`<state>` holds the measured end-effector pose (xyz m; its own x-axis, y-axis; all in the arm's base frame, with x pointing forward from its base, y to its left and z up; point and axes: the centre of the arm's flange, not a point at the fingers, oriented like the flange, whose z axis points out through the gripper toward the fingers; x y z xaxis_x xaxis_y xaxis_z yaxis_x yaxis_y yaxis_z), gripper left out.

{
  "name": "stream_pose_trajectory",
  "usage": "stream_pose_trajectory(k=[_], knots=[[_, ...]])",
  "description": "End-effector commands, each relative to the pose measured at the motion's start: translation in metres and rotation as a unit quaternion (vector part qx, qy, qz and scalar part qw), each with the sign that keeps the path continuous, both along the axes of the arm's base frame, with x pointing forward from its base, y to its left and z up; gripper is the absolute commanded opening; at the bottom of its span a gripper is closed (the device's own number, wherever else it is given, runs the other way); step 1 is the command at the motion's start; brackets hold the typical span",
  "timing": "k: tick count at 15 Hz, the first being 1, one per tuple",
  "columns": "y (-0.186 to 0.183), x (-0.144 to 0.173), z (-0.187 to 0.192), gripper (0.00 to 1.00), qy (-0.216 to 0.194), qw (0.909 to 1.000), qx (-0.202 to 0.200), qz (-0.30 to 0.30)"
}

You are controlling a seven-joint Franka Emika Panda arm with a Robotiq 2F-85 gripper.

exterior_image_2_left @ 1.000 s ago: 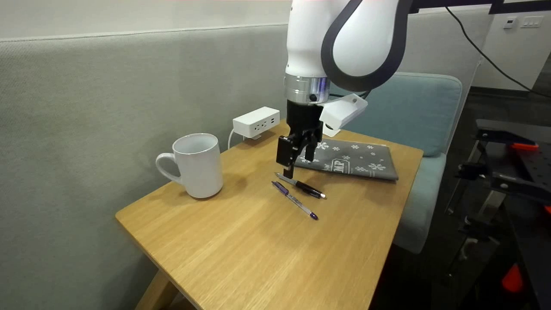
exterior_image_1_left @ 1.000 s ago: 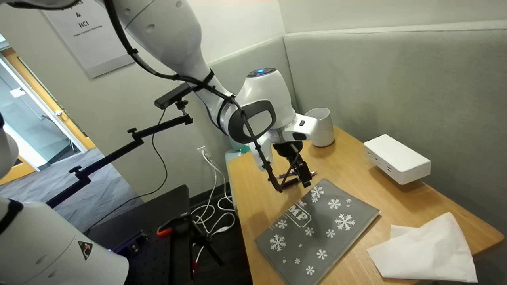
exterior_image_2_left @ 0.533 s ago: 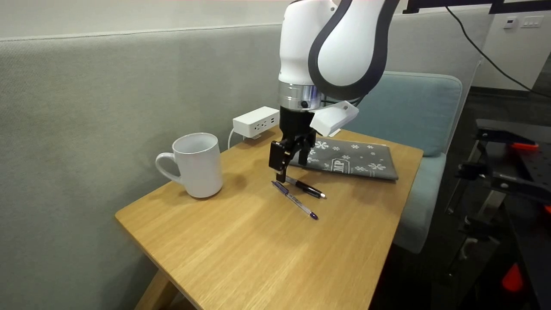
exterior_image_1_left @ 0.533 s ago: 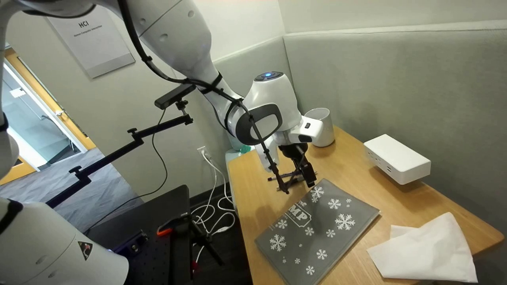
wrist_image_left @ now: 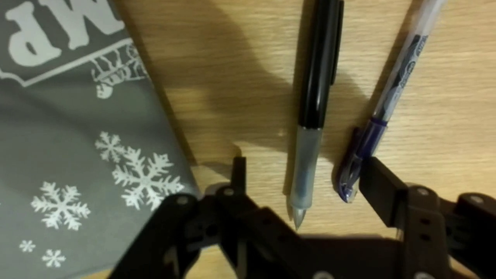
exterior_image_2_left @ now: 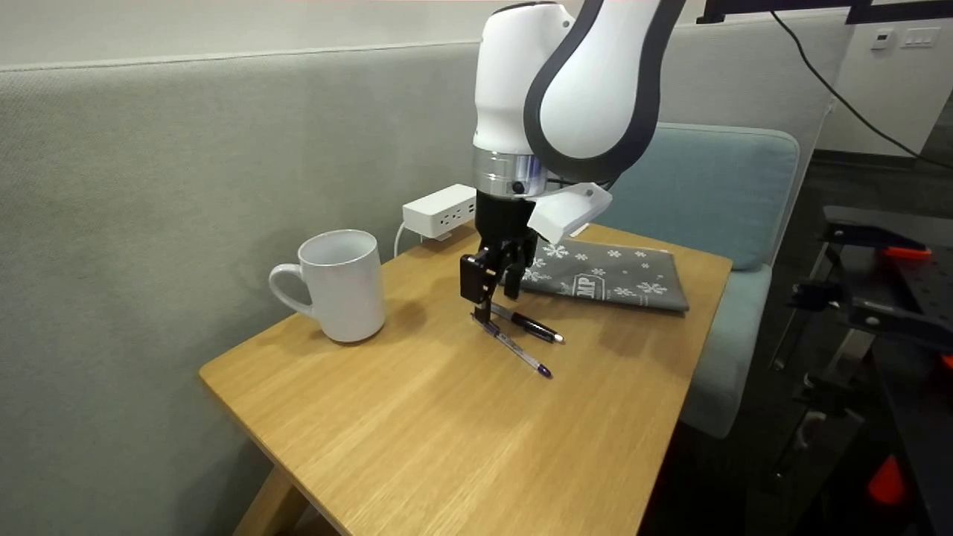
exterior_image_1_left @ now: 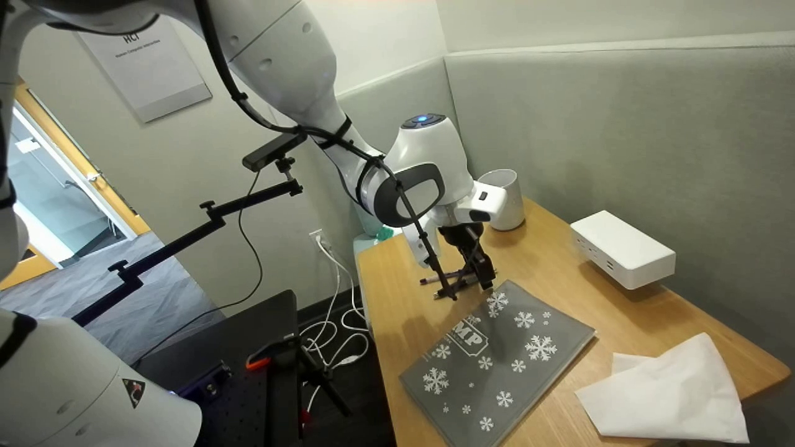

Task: Pick up one pen from the table and put it in the white cup. Open the grey object on the table.

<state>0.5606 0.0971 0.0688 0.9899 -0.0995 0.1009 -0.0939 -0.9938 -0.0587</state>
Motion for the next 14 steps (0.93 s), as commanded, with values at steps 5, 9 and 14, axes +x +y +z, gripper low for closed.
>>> stream_pose_trajectory(k=[5,9,14], knots=[[0.0089,0.0077,0.0048,0.22,0.002,1.0,0.002,0.006],[0.0106,0.0108,0.0,0.06,0.007,1.0,0.002,0.006],[0.0115,0.0111,0.0019,0.03,0.011,0.9999,-0.002,0.009]])
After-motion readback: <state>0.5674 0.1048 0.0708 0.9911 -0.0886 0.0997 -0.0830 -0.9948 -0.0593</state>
